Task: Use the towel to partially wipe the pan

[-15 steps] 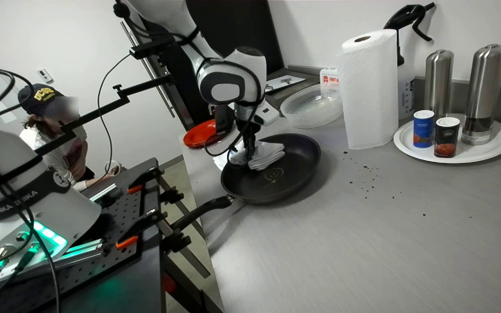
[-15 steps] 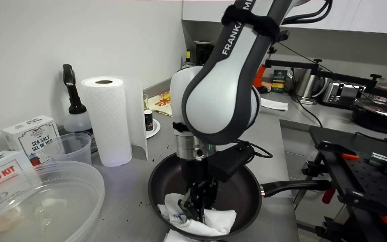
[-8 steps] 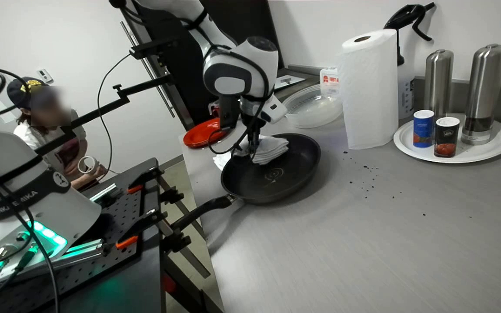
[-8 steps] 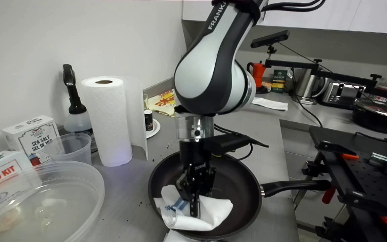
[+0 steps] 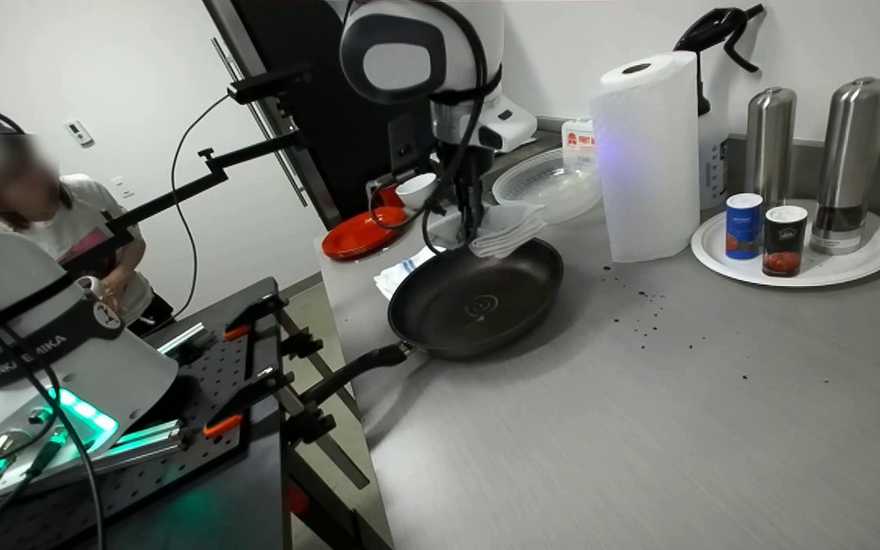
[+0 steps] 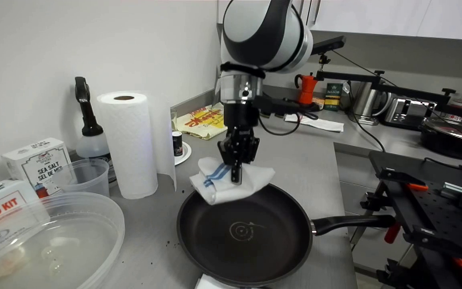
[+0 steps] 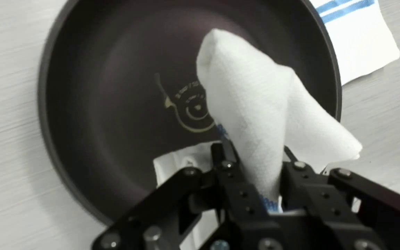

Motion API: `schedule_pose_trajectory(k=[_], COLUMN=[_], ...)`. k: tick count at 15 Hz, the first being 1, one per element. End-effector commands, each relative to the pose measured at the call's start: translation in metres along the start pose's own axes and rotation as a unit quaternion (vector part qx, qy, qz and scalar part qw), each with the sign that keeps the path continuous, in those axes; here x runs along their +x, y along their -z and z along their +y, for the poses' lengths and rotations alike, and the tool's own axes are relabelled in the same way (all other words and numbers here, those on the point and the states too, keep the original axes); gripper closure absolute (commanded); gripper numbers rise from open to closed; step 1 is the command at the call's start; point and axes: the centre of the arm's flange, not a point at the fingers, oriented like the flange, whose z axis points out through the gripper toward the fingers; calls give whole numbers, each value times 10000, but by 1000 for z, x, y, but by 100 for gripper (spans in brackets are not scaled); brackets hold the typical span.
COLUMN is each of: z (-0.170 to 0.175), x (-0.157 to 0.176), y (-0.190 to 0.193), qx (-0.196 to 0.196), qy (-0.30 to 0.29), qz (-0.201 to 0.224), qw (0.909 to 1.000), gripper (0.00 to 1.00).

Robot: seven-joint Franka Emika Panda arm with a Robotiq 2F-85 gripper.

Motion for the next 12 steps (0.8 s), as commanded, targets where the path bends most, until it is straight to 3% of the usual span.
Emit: schedule_pose_trajectory(k=[1,6,12], z=[39,118,202], x=[-14,-13,-11], y=[76,138,127], qx=[-444,-1052,-1079], qy=[153,-81,-787], qz=[464,1107,1228], qw=[9978,9882,9834], gripper=[94,94,94])
